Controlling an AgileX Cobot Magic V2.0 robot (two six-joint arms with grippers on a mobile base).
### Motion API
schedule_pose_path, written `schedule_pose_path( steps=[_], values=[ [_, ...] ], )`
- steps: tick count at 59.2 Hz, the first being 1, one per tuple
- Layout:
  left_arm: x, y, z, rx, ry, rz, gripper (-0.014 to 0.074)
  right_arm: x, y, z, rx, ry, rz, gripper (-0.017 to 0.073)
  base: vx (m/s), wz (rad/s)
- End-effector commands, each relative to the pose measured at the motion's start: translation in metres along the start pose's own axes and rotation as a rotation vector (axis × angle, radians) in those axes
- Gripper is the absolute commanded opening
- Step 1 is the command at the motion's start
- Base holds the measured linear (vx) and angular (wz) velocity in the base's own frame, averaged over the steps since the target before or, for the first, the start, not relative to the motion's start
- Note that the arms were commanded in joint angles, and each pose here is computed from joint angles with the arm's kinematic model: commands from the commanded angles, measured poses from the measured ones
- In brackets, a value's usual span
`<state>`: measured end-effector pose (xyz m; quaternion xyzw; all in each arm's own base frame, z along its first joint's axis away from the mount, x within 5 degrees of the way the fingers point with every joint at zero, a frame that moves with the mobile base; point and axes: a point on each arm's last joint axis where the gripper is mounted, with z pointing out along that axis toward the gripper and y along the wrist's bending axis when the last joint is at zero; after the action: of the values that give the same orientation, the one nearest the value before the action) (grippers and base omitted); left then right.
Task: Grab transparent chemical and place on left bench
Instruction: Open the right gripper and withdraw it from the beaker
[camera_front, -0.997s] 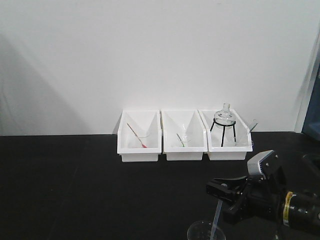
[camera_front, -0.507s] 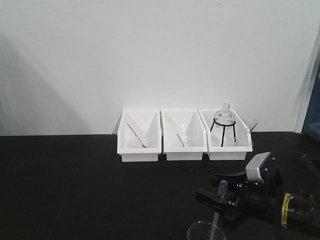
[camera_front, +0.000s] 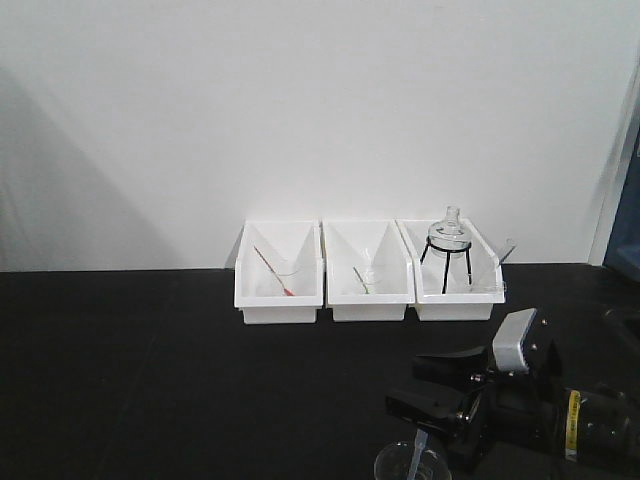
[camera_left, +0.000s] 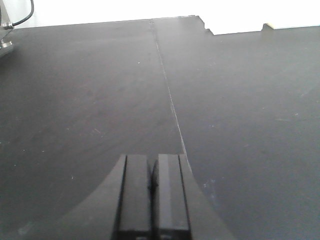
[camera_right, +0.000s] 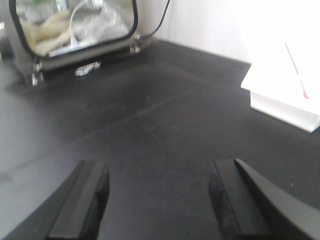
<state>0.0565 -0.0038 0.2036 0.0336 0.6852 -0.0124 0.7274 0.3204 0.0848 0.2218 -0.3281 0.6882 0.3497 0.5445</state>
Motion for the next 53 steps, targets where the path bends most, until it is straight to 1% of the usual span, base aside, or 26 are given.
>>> schedule_pose_path(
  steps=[1, 4, 7, 9, 13, 16, 19, 20, 21, 22, 24, 25, 27, 28, 31, 33, 37, 38, 39, 42, 46, 53],
  values=[
    [-0.003, 0.000, -0.001, -0.002, -0.081, -0.009, -0.0003, -0.036, 0.001, -0.006, 0.032, -0.186, 0.007, 0.0473, 0.00, 0.00],
    [-0.003, 0.000, -0.001, -0.002, -0.081, -0.009, -0.0003, -0.041, 0.000, -0.008, 0.057, -0.216, 0.019, 0.0463, 0.00, 0.00],
    [-0.003, 0.000, -0.001, -0.002, -0.081, -0.009, -0.0003, -0.050, -0.002, -0.012, 0.104, -0.259, 0.034, 0.0434, 0.00, 0.00],
    [-0.003, 0.000, -0.001, -0.002, -0.081, -0.009, -0.0003, -0.055, -0.001, -0.015, 0.125, -0.274, 0.032, 0.0417, 0.00, 0.00],
    [-0.003, 0.000, -0.001, -0.002, -0.081, -0.009, -0.0003, -0.066, 0.003, -0.021, 0.175, -0.273, 0.022, 0.0356, 0.00, 0.00],
    [-0.003, 0.000, -0.001, -0.002, -0.081, -0.009, -0.0003, -0.071, 0.006, -0.026, 0.211, -0.243, 0.020, 0.0309, 0.00, 0.00],
    [-0.003, 0.000, -0.001, -0.002, -0.081, -0.009, -0.0003, -0.080, 0.011, -0.034, 0.261, -0.202, 0.007, 0.0235, 0.00, 0.00],
    [-0.003, 0.000, -0.001, -0.002, -0.081, -0.009, -0.0003, -0.083, 0.014, -0.037, 0.267, -0.202, 0.010, 0.0215, 0.00, 0.00],
    [-0.003, 0.000, -0.001, -0.002, -0.081, -0.009, -0.0003, -0.085, 0.016, -0.040, 0.293, -0.175, 0.010, 0.0183, 0.00, 0.00],
    [-0.003, 0.000, -0.001, -0.002, -0.081, -0.009, -0.0003, -0.088, 0.018, -0.043, 0.298, -0.178, 0.019, 0.0161, 0.00, 0.00],
    [-0.003, 0.000, -0.001, -0.002, -0.081, -0.009, -0.0003, -0.092, 0.023, -0.049, 0.336, -0.145, 0.045, 0.0104, 0.00, 0.00],
    [-0.003, 0.000, -0.001, -0.002, -0.081, -0.009, -0.0003, -0.095, 0.026, -0.053, 0.356, -0.130, 0.038, 0.0069, 0.00, 0.00],
    [-0.003, 0.000, -0.001, -0.002, -0.081, -0.009, -0.0003, -0.103, 0.035, -0.064, 0.393, -0.115, 0.055, -0.0001, 0.00, 0.00],
    [-0.003, 0.000, -0.001, -0.002, -0.081, -0.009, -0.0003, -0.105, 0.037, -0.066, 0.406, -0.109, 0.058, -0.0015, 0.00, 0.00],
    [-0.003, 0.000, -0.001, -0.002, -0.081, -0.009, -0.0003, -0.112, 0.048, -0.078, 0.445, -0.090, 0.062, -0.0011, 0.00, 0.00],
    [-0.003, 0.000, -0.001, -0.002, -0.081, -0.009, -0.0003, -0.115, 0.053, -0.083, 0.454, -0.080, 0.057, -0.0010, 0.00, 0.00],
    [-0.003, 0.000, -0.001, -0.002, -0.081, -0.009, -0.0003, -0.121, 0.066, -0.093, 0.465, -0.057, 0.029, -0.0008, 0.00, 0.00],
    [-0.003, 0.000, -0.001, -0.002, -0.081, -0.009, -0.0003, -0.121, 0.069, -0.095, 0.466, -0.042, 0.012, -0.0008, 0.00, 0.00],
    [-0.003, 0.000, -0.001, -0.002, -0.081, -0.009, -0.0003, -0.123, 0.072, -0.097, 0.466, -0.040, 0.006, -0.0008, 0.00, 0.00],
    [-0.003, 0.000, -0.001, -0.002, -0.081, -0.009, -0.0003, -0.124, 0.080, -0.102, 0.460, -0.005, -0.046, -0.0008, 0.00, 0.00],
    [-0.003, 0.000, -0.001, -0.002, -0.081, -0.009, -0.0003, -0.127, 0.089, -0.106, 0.431, -0.020, -0.046, -0.0008, 0.00, 0.00],
    [-0.003, 0.000, -0.001, -0.002, -0.081, -0.009, -0.0003, -0.133, 0.103, -0.111, 0.387, -0.040, -0.074, -0.0008, 0.00, 0.00]
  ],
)
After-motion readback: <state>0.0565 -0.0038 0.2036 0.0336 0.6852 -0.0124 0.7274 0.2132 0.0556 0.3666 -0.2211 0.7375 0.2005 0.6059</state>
